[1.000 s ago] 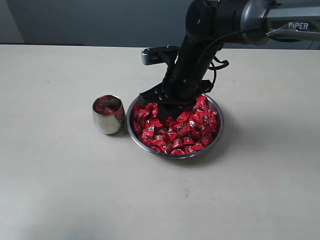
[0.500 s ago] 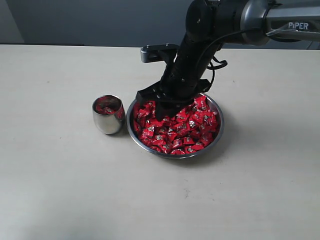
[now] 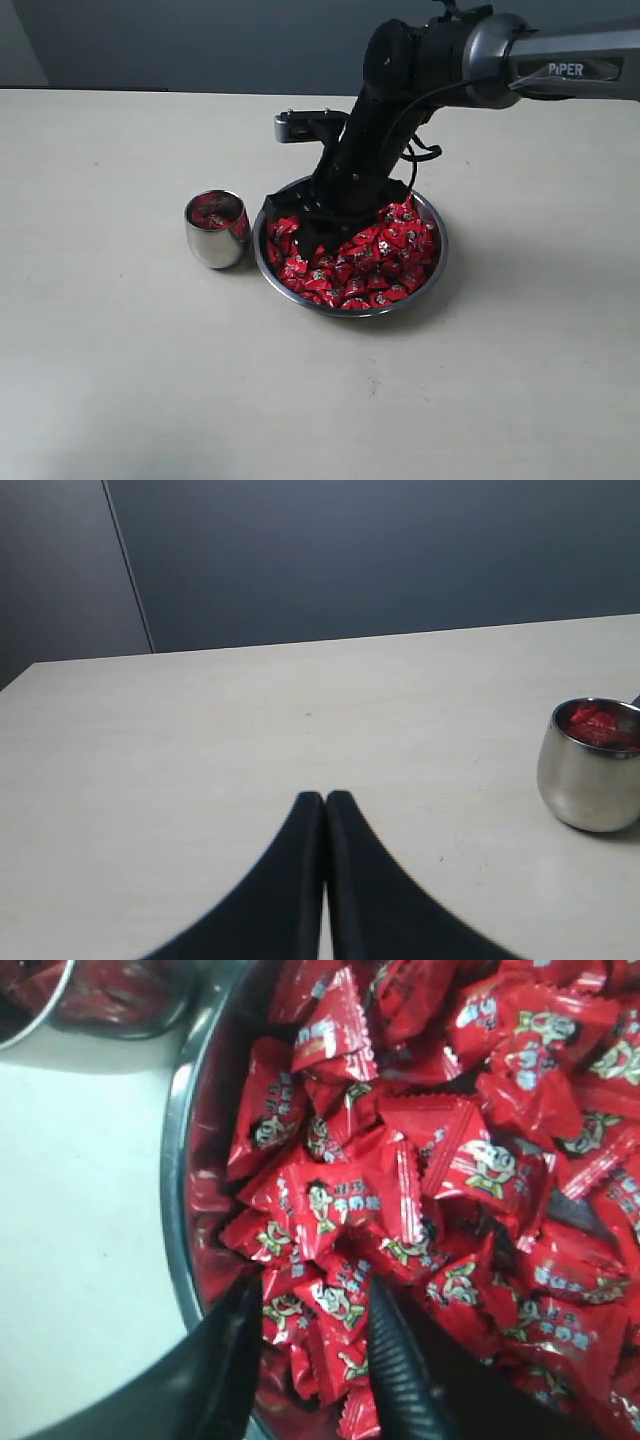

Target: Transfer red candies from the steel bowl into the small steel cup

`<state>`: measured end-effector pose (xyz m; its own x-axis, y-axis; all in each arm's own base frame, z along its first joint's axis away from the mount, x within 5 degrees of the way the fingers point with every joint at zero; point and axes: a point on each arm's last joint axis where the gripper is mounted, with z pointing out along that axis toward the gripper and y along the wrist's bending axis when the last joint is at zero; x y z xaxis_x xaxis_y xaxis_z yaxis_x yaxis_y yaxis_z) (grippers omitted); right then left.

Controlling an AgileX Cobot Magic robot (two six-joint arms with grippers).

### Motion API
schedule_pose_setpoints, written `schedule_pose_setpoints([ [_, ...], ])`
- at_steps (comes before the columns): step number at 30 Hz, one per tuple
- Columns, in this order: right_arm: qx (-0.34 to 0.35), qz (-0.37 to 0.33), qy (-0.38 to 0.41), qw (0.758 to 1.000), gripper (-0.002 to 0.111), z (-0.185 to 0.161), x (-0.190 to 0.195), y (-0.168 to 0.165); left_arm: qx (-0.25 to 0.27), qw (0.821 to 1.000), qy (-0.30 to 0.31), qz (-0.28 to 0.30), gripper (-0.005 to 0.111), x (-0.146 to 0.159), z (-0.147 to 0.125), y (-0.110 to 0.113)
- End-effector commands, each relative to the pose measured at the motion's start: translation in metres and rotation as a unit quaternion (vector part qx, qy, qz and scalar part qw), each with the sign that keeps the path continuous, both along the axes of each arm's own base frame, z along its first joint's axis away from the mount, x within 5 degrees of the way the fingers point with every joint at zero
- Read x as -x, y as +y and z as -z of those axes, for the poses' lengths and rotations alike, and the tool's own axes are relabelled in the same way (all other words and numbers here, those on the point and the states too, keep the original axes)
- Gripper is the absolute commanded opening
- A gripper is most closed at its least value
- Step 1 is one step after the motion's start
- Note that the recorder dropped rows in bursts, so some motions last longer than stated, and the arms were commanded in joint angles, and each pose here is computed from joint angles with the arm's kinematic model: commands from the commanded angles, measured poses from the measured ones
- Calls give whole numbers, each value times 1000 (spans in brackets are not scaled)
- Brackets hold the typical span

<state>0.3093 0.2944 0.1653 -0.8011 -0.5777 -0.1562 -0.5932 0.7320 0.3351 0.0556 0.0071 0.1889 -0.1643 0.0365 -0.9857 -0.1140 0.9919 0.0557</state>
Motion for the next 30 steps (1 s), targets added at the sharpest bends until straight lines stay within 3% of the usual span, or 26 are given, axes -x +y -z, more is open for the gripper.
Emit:
schedule_pose_setpoints([
  [1, -19, 10, -13, 1000, 46, -2, -3, 2, -1, 1000, -7, -1, 0, 1, -3, 0],
  [16, -11, 24, -2, 1000, 48, 29, -9, 6, -1, 1000, -7, -1, 0, 1, -3, 0],
  [19, -14, 31, -7, 999, 37, 30, -10, 7, -1, 1000, -7, -1, 0, 1, -3, 0],
  [24, -17, 34, -13, 999, -1, 30, -11, 7, -1, 1000, -7, -1, 0, 1, -3, 0],
  [30, -15, 31, -15, 999, 0, 28, -11, 6, -1, 1000, -7, -1, 0, 1, -3, 0],
])
